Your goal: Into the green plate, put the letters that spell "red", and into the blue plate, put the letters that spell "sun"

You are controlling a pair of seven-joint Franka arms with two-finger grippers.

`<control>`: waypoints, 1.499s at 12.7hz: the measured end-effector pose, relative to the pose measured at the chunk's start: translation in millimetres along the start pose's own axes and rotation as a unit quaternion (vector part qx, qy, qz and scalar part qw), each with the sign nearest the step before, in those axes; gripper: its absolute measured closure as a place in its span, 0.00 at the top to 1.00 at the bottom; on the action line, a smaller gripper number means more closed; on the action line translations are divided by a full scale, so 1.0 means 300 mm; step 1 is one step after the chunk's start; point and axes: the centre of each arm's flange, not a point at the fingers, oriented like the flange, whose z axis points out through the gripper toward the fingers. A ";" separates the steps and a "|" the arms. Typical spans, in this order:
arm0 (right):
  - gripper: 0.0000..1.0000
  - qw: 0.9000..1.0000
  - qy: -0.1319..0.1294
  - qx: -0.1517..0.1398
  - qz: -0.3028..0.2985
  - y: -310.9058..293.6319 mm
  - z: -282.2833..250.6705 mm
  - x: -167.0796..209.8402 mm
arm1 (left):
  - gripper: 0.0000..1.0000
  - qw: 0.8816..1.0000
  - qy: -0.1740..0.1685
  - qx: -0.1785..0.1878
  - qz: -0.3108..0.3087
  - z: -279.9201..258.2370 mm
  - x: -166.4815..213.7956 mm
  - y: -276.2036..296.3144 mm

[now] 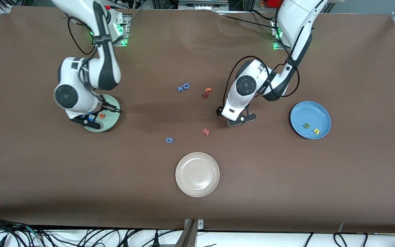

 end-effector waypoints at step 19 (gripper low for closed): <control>1.00 0.996 -0.058 0.040 -0.054 -0.061 0.076 0.098 | 0.28 1.000 0.000 -0.007 0.006 0.060 -0.030 0.048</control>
